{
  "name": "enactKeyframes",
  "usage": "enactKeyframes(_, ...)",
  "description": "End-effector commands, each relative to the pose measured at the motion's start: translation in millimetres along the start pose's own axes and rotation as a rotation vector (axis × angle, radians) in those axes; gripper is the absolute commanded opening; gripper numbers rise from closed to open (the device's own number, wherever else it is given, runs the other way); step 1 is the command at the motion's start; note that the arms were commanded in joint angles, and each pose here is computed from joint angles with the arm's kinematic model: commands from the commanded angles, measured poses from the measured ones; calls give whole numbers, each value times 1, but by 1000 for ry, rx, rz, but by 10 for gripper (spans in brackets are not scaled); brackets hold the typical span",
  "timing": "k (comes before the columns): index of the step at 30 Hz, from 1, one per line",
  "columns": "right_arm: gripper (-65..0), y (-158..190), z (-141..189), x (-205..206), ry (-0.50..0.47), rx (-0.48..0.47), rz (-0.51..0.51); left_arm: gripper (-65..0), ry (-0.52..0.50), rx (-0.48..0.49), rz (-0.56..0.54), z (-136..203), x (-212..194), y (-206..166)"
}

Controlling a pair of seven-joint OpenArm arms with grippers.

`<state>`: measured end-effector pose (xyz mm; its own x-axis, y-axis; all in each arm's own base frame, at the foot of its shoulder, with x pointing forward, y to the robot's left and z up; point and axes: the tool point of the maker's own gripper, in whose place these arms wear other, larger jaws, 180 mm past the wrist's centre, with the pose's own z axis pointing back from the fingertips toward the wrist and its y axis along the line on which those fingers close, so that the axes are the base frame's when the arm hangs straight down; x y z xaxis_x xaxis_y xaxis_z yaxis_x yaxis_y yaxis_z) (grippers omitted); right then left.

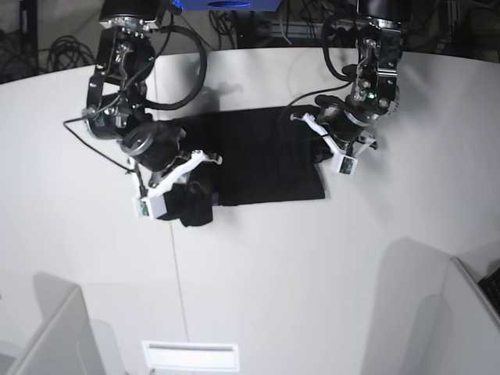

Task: Fold the T-shirt properly
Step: 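Grasp the other strip end with the right gripper and fold it over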

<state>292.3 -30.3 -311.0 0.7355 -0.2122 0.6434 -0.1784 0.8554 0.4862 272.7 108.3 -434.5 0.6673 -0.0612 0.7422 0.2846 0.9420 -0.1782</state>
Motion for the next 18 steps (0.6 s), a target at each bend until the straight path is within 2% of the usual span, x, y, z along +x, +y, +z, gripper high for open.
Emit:
enactKeyframes(1,-650,21,1,12,-44,64,25,-650,32,0,-14,1,-5,0)
enactKeyframes(5,-650,51,-6,11,-60,133,74,-650,32,0,-14,1,-5,0)
enactKeyframes(8,-650,63,-11,8,-47,143,43,-650,30,0,-15,1,-4,0)
enactKeyframes(18,-650,79,-34,-17,1,176,63,-650,32,1,-15,2,-5,1)
